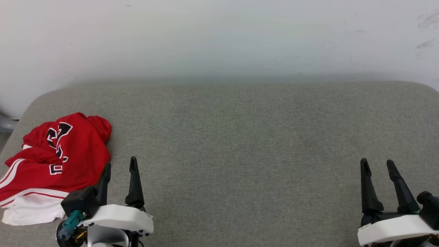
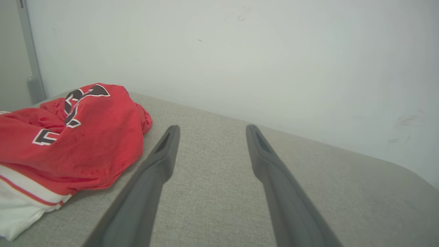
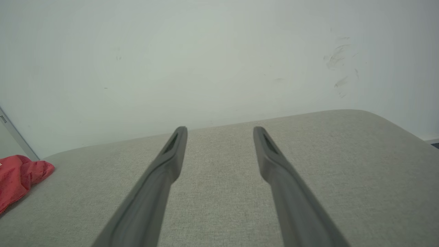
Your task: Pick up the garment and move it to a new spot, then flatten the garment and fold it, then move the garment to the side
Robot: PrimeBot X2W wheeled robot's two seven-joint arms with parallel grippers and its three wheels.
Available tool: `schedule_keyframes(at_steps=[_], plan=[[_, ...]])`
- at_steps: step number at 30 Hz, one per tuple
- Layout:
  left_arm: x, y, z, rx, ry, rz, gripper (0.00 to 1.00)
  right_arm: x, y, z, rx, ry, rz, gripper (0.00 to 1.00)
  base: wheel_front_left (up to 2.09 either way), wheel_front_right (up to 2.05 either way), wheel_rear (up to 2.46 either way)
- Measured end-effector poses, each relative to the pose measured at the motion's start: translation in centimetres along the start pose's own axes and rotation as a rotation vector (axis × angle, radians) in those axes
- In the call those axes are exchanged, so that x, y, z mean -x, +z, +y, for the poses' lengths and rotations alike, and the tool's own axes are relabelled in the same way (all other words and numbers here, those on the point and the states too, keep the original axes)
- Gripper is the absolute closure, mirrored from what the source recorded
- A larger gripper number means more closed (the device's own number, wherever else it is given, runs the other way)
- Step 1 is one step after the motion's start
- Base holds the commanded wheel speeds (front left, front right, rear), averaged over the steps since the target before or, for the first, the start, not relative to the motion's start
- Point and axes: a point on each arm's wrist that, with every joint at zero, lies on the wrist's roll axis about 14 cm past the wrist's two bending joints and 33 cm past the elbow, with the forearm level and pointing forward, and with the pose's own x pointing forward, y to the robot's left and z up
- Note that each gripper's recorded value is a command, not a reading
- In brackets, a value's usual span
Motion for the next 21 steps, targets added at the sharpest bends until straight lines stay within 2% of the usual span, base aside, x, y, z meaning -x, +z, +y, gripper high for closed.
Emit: schedule_keyframes(at_steps=[21], plan=[[0.3,0.2,-0.8,-0.168,-0.038,-0.038,0.0,0.3,1.0,0.4,0.151,0.029,-0.044,0.0,0.0,0.0,0.0]])
